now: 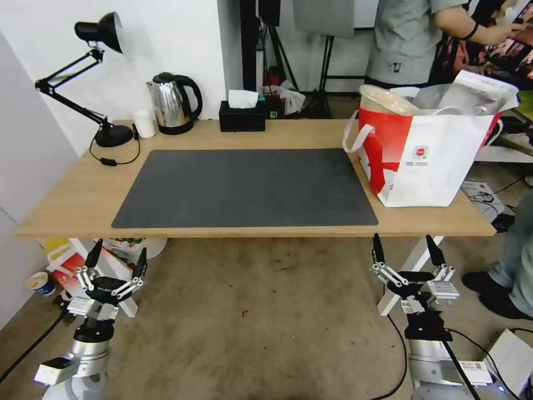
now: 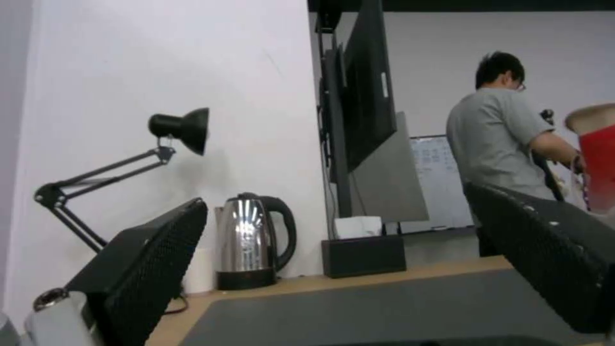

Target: Pick up the trash from the table and place it into the takeout bag.

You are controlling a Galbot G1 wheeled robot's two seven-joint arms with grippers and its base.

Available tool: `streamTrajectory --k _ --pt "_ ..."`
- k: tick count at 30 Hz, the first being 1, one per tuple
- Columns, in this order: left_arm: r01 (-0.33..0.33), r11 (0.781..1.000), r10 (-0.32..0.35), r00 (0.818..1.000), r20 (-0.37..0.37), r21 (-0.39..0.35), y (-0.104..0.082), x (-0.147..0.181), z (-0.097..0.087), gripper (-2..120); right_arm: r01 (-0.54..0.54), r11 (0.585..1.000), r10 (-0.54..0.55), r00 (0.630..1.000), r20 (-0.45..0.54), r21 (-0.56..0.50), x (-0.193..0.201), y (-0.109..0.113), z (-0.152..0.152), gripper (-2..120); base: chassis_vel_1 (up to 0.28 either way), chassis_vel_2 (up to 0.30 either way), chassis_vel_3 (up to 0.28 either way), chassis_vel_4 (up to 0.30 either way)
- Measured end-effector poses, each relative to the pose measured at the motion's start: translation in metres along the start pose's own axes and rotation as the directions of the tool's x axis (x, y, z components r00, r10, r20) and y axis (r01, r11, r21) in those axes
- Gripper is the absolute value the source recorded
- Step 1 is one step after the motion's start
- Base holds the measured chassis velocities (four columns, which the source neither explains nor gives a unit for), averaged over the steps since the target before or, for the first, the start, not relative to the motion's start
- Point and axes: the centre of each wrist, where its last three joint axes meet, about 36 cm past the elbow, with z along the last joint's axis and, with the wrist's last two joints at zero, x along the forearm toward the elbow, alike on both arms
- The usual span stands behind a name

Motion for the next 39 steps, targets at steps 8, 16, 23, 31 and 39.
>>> streamTrajectory --k 8,16,23,31,39 --pt "0.021 1.000 -0.021 0.999 0.031 -0.007 0.005 -0.002 -0.007 100 0.000 1.000 0.000 1.000 0.000 0.000 0.000 0.000 0.000 100 0.000 0.000 0.000 0.000" --pt "0.021 1.000 -0.021 0.999 0.045 -0.005 0.005 -0.005 -0.010 100 0.000 1.000 0.000 1.000 0.000 0.000 0.000 0.000 0.000 100 0.000 0.000 0.000 0.000" --pt "0.033 0.999 -0.033 0.998 0.061 -0.002 0.007 -0.005 -0.014 100 0.000 1.000 0.000 1.000 0.000 0.000 0.000 0.000 0.000 100 0.000 0.000 0.000 0.000" --pt "0.037 0.999 -0.037 0.997 0.065 0.001 0.007 -0.004 -0.014 100 0.000 1.000 0.000 1.000 0.000 0.000 0.000 0.000 0.000 100 0.000 0.000 0.000 0.000" --pt "0.042 0.999 -0.042 0.997 0.061 -0.002 0.009 -0.001 -0.013 100 0.000 1.000 0.000 1.000 0.000 0.000 0.000 0.000 0.000 100 0.000 0.000 0.000 0.000"
